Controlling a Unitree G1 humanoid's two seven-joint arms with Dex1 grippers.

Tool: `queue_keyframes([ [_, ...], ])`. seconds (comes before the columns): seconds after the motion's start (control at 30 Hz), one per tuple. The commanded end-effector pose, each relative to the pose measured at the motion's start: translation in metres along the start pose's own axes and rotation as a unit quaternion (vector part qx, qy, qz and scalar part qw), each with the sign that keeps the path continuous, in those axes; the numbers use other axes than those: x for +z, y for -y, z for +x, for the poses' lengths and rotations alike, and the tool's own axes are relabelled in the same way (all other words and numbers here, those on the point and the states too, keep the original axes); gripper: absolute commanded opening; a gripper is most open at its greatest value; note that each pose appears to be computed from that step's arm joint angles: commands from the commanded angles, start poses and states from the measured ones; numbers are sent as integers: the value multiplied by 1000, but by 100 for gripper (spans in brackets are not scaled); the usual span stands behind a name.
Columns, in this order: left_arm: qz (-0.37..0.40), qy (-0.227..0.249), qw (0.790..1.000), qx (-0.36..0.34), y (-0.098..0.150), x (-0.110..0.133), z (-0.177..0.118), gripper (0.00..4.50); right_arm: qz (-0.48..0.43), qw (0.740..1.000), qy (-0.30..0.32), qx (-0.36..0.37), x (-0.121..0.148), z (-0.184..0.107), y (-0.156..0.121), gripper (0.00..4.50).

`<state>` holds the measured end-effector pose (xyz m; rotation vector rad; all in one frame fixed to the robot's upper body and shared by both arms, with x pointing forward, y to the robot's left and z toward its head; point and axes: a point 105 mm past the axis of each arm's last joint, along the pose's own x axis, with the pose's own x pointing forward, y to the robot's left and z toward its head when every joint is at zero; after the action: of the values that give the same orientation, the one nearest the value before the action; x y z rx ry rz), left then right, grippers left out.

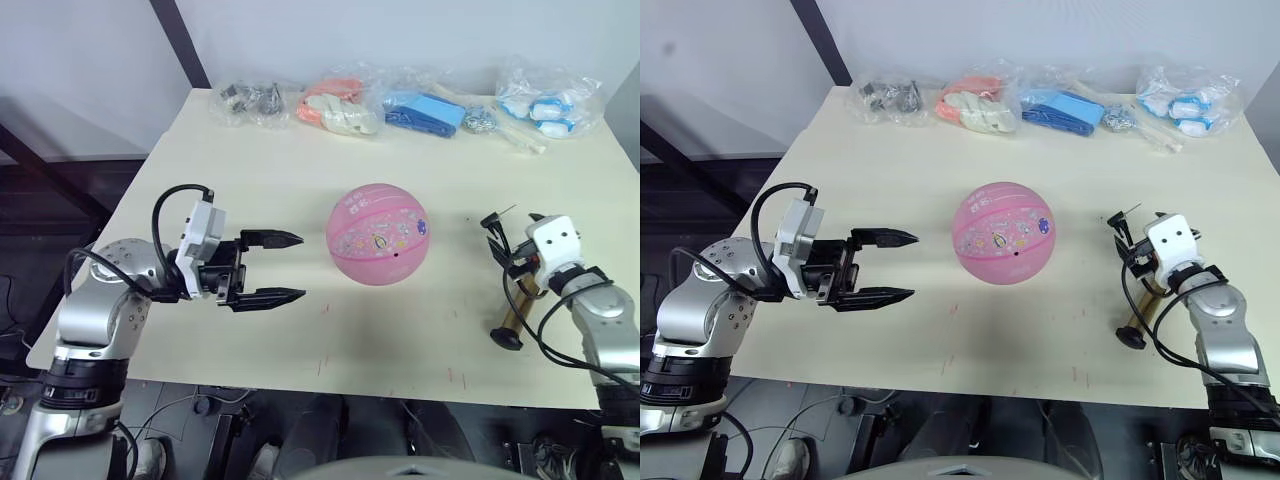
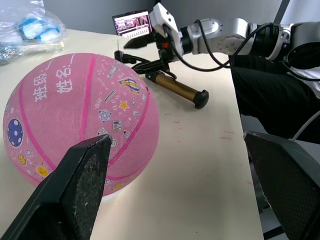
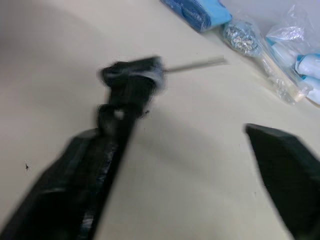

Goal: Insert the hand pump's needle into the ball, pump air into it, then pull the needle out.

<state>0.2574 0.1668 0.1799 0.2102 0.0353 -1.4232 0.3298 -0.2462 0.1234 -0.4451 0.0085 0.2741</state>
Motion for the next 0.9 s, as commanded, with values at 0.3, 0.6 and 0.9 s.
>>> queue_keyframes([
  [0.3,14,0,1000,7,-1,-1,-12,450,63,988,39,134,33,-48,-30,449],
  [0.6,12,-4,1000,6,-2,-6,-13,450,52,972,-22,226,28,-61,-53,449],
  [0.9,10,-6,1000,9,1,-8,-17,450,3,956,-42,290,32,-68,-60,449],
])
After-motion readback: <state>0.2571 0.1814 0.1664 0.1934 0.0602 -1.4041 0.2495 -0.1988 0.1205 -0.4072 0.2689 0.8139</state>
